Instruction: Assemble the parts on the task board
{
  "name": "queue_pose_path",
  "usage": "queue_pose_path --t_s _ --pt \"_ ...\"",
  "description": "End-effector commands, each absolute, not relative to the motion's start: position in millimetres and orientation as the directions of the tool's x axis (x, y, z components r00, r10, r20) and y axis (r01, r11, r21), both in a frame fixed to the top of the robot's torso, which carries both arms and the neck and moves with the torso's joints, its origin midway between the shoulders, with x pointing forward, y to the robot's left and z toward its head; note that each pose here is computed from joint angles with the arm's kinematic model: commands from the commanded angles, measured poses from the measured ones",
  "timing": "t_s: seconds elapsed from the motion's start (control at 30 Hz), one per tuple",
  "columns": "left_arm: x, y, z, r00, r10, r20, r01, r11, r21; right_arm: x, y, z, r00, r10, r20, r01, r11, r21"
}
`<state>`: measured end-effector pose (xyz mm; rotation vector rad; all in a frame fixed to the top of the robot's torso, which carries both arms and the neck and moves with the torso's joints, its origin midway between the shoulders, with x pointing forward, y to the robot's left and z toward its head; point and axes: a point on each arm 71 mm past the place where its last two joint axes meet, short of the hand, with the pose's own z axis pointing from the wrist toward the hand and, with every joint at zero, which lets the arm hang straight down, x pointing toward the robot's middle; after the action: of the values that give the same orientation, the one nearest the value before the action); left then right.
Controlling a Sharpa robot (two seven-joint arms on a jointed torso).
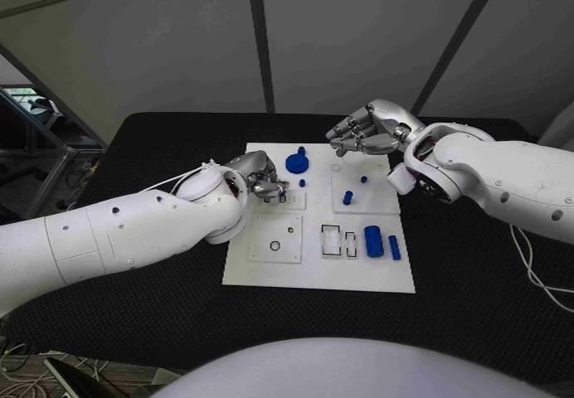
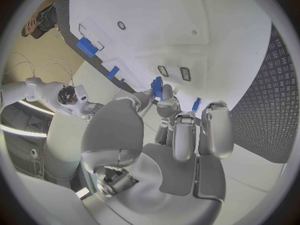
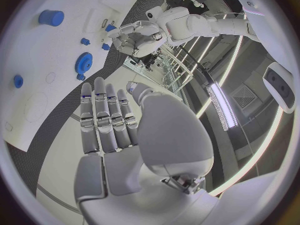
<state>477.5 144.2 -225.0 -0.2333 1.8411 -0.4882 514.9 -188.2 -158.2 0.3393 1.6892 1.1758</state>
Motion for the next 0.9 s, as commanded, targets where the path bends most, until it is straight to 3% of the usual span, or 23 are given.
queue_pose_path --t_s 0.03,0.9 --pt "478.0 141.3 -221.8 -0.279 -0.358 -0.891 0.128 0.906 -0.404 513.7 -186.2 -155.7 -0.446 0.675 -0.588 -0.324 0.491 0.809" --pt "482.6 139.1 -229.8 -0.329 -0.244 -0.912 0.158 0.938 -0.308 513.1 -184.0 -155.4 -0.445 0.662 -0.603 -0.339 0.499 0.798"
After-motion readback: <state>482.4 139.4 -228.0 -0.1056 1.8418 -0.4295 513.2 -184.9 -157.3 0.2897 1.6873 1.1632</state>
